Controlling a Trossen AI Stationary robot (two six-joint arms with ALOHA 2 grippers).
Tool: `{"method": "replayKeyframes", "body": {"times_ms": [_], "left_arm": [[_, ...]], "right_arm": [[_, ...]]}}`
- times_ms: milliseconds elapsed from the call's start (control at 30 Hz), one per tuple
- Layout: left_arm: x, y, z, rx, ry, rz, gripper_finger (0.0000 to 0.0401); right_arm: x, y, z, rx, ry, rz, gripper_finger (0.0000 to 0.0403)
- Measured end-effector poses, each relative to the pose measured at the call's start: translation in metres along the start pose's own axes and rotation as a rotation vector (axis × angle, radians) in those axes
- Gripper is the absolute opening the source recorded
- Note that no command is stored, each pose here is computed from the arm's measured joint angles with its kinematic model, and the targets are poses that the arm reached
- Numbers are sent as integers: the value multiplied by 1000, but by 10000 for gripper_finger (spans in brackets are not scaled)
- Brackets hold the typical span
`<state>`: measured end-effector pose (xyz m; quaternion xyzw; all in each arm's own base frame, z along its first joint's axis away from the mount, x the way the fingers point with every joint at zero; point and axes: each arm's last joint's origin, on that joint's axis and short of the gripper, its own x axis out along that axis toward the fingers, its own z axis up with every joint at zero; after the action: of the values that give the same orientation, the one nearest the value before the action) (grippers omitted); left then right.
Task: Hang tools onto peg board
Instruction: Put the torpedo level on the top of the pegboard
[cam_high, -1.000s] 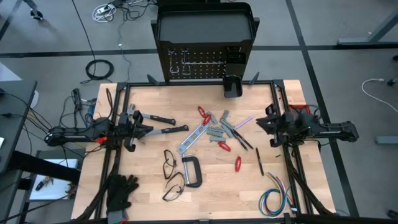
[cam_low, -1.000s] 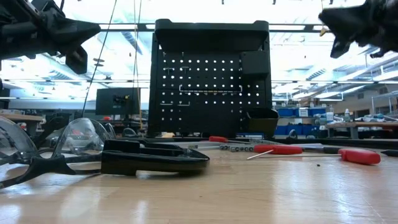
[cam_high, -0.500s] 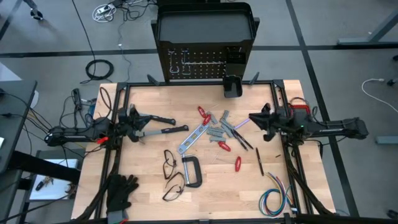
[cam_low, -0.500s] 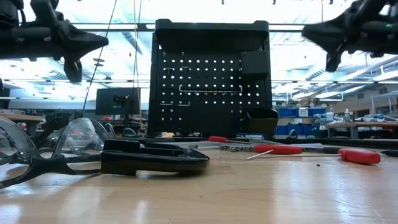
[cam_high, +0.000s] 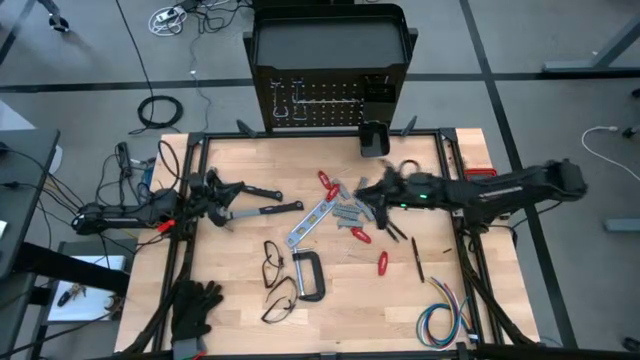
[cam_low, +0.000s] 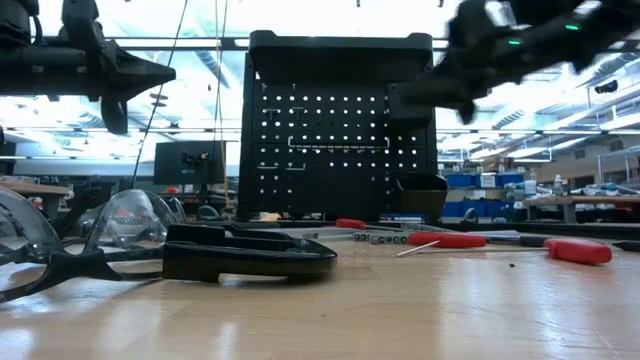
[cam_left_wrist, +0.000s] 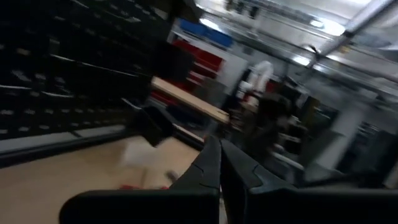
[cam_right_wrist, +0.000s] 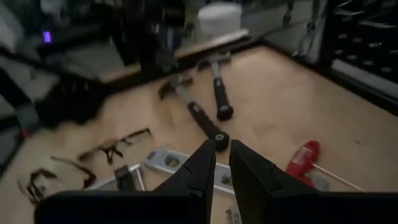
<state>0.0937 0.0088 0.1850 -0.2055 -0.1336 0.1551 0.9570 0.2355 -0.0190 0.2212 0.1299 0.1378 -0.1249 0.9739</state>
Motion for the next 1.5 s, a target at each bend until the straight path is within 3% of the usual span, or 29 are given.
{"method": "replayKeyframes", "body": {"times_ms": [167, 300, 533, 667, 800, 933, 1300, 1367, 1500], "left_arm": [[1, 1, -9, -38, 106, -20, 6], [2, 2, -20, -8, 244, -55, 21], [12, -6, -7, 153, 320, -5, 104], [18, -12, 2, 232, 468, 45, 144], [20, -16, 8, 238, 655, 107, 153], [26, -20, 8, 216, 761, 133, 152], [52, -29, 1, 60, 711, 146, 152], [58, -31, -1, 55, 689, 130, 152], [67, -42, 2, 100, 576, 78, 152]], "right_arm": [[43, 5, 19, -94, 176, 45, 61], [66, 13, 32, -123, 243, 174, 61], [92, 20, 34, -126, 216, 250, 62], [108, 21, 28, -95, 159, 268, 63], [115, 23, 27, -56, 160, 309, 61], [113, 30, 28, -102, 159, 300, 60], [111, 44, 25, -46, 170, 339, 60], [111, 48, 29, -74, 184, 335, 60], [112, 53, 41, -182, 239, 216, 60]]}}
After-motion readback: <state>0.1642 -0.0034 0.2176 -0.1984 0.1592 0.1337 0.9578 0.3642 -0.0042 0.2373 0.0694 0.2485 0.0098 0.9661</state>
